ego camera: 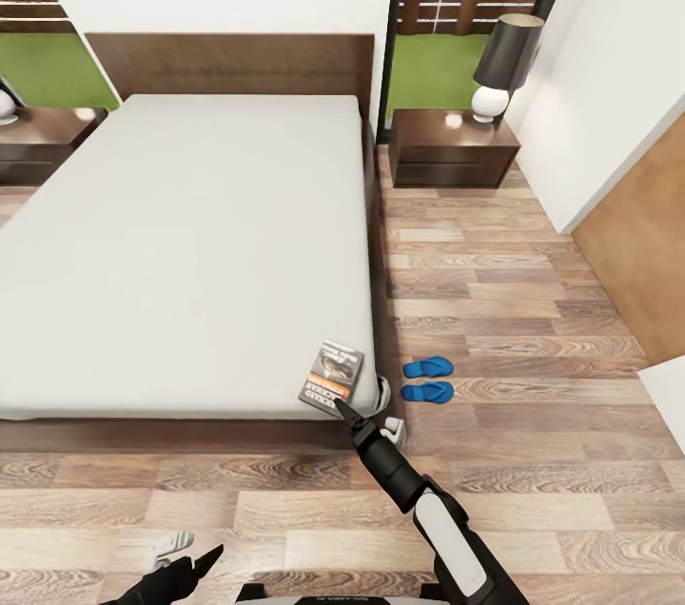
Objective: In the bedroom, move the book from the bed onto either nightstand, and place the two sandals side by side next to the bed.
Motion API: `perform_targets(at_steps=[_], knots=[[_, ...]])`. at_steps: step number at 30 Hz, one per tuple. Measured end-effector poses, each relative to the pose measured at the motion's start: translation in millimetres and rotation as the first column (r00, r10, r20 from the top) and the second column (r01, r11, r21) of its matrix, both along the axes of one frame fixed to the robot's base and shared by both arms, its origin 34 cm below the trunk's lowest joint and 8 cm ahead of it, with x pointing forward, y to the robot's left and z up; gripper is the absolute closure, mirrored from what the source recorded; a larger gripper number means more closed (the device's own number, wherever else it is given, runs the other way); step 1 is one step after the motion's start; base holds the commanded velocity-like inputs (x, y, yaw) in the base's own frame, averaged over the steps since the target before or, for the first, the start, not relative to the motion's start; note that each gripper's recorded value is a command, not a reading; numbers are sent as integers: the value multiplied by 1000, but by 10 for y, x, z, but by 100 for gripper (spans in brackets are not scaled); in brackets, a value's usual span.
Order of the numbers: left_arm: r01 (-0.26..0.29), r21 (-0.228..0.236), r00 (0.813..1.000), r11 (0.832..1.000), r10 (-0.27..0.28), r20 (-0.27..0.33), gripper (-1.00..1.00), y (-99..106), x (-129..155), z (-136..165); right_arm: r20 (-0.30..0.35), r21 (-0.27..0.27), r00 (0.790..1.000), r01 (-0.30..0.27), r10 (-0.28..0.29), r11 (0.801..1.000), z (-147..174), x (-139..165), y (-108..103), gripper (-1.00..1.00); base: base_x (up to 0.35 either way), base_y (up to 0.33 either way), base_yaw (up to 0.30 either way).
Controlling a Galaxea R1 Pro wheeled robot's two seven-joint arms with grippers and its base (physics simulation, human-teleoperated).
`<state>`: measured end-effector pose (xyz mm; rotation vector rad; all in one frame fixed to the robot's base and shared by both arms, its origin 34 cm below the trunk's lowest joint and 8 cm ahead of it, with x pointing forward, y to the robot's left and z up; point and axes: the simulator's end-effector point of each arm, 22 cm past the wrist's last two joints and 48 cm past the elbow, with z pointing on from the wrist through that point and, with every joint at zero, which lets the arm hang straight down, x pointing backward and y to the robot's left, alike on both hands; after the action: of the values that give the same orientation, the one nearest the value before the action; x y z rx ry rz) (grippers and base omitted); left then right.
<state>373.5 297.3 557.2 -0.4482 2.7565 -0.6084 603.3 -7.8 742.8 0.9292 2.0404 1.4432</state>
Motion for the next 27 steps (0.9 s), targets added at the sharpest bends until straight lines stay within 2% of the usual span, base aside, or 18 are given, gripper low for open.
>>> perform_targets(at_steps=[27], knots=[[0, 0, 1000, 1000, 0, 1, -100, -1, 70, -296, 1, 1, 1000, 0, 0, 1000, -295, 69, -4, -100, 0, 0, 0]])
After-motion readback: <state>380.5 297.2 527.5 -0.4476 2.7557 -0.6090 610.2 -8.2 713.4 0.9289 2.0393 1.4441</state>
